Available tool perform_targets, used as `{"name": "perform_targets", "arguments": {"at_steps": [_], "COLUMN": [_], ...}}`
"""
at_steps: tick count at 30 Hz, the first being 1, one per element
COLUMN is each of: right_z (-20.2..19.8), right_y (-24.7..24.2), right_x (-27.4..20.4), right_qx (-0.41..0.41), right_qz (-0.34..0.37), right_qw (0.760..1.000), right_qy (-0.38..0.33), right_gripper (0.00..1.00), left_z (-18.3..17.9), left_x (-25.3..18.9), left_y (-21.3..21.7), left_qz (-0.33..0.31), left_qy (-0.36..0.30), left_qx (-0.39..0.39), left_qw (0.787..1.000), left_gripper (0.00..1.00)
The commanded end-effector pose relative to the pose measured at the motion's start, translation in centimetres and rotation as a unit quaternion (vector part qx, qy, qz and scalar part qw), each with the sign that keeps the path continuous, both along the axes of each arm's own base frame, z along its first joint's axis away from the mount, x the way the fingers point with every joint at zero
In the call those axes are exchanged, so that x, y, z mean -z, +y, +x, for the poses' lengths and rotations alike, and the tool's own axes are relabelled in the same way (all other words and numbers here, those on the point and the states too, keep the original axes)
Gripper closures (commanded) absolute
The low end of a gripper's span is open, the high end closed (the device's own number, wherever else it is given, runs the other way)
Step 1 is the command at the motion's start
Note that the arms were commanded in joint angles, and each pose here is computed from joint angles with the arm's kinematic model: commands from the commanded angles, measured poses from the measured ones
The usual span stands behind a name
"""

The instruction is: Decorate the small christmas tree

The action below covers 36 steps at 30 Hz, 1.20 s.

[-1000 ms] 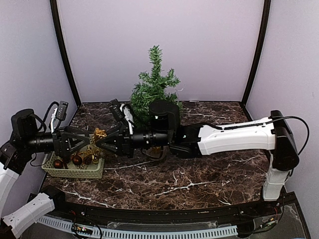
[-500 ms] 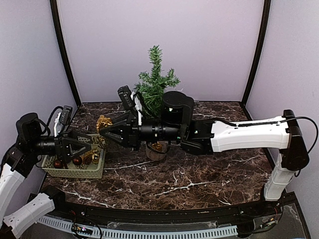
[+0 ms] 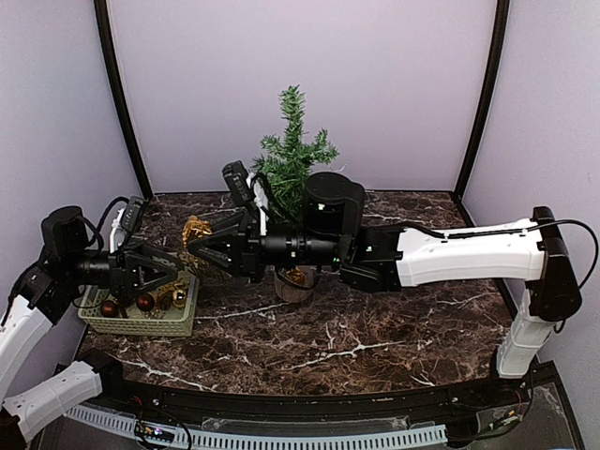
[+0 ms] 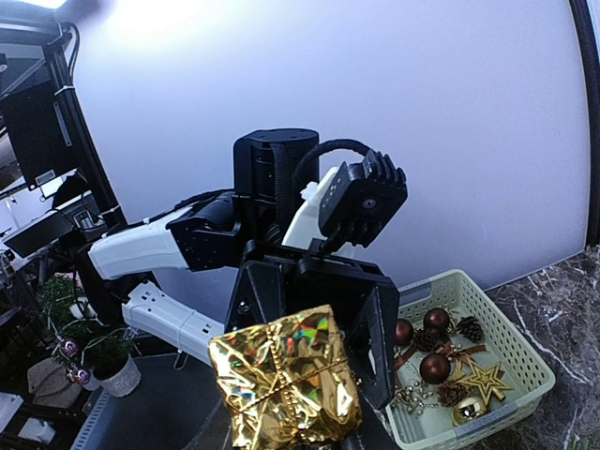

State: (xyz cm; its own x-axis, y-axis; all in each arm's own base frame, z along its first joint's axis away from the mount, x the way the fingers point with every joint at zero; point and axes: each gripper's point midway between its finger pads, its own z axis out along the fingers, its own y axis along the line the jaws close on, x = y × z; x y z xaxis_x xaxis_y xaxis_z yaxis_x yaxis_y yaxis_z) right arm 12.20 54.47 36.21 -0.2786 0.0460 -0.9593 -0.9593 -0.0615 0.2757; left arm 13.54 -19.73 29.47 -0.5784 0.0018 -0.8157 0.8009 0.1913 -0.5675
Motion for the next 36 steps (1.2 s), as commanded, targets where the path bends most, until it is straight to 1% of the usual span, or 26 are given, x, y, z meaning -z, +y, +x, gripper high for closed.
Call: {"name": "perform_targets", "arguments": {"at_steps": [1, 6, 8, 10, 11, 12, 13, 15, 16, 18, 20, 23, 27, 31, 36], "right_z": [0.1, 0.1, 0.1, 0.1, 0.1, 0.1, 0.2, 0.1, 0.2, 0.2, 0.3, 0.3, 0.4, 0.6, 0.2], "right_y": [-1.0, -1.0, -0.9, -1.0, -1.0, -1.1, -1.1, -1.1, -1.2, -1.3, -1.4, -1.5, -1.7, -1.9, -1.8], "right_x": [-2.8, -2.9, -2.8, -2.7, -2.7, -2.7, -2.7, -2.6, -2.6, -2.5, -2.5, -2.4, -1.7, 0.8, 3.8], "right_qx": [0.009, 0.008, 0.008, 0.009, 0.009, 0.01, 0.011, 0.012, 0.013, 0.015, 0.018, 0.02, 0.024, 0.037, 0.044], "right_qz": [0.039, 0.041, 0.041, 0.04, 0.04, 0.04, 0.04, 0.039, 0.039, 0.039, 0.038, 0.037, 0.024, -0.01, -0.052], "right_qw": [0.999, 0.999, 0.999, 0.999, 0.999, 0.999, 0.999, 0.999, 0.999, 0.999, 0.999, 0.999, 0.999, 0.999, 0.997], "right_qy": [-0.01, -0.01, -0.01, -0.009, -0.01, -0.01, -0.01, -0.01, -0.01, -0.01, -0.011, -0.012, -0.008, 0.009, 0.029], "right_gripper": [0.74, 0.74, 0.74, 0.74, 0.74, 0.74, 0.74, 0.74, 0.74, 0.74, 0.74, 0.74, 0.74, 0.74, 0.75], "left_z": [-0.3, -0.7, -0.9, -0.9, -0.9, -0.9, -0.9, -0.8, -0.8, -0.7, -0.7, -0.6, 0.3, 0.8, 1.1], "left_x": [-1.4, -1.2, -1.3, -1.4, -1.4, -1.4, -1.3, -1.2, -1.3, -1.2, -1.2, -1.0, -0.9, -1.5, -1.5], "left_y": [-0.6, -1.6, -2.0, -2.3, -2.4, -2.4, -2.4, -2.4, -2.4, -2.4, -2.4, -2.4, -2.2, -2.1, -2.3], "left_qz": [-0.008, 0.003, 0.004, 0.002, 0.003, 0.003, 0.003, 0.002, 0.001, 0.0, 0.0, 0.004, 0.007, -0.017, -0.038], "left_qy": [-0.034, -0.035, -0.037, -0.039, -0.037, -0.038, -0.037, -0.036, -0.036, -0.035, -0.033, -0.03, -0.032, -0.037, -0.028], "left_qx": [0.026, 0.048, 0.058, 0.065, 0.067, 0.067, 0.068, 0.066, 0.065, 0.063, 0.062, 0.057, 0.022, 0.003, 0.003], "left_qw": [0.999, 0.998, 0.998, 0.997, 0.997, 0.997, 0.997, 0.997, 0.997, 0.997, 0.998, 0.998, 0.999, 0.999, 0.999], "left_gripper": [0.41, 0.48, 0.52, 0.59, 0.65, 0.68, 0.74, 0.83, 0.85, 0.98, 1.0, 1.0, 1.0, 1.0, 1.0]}}
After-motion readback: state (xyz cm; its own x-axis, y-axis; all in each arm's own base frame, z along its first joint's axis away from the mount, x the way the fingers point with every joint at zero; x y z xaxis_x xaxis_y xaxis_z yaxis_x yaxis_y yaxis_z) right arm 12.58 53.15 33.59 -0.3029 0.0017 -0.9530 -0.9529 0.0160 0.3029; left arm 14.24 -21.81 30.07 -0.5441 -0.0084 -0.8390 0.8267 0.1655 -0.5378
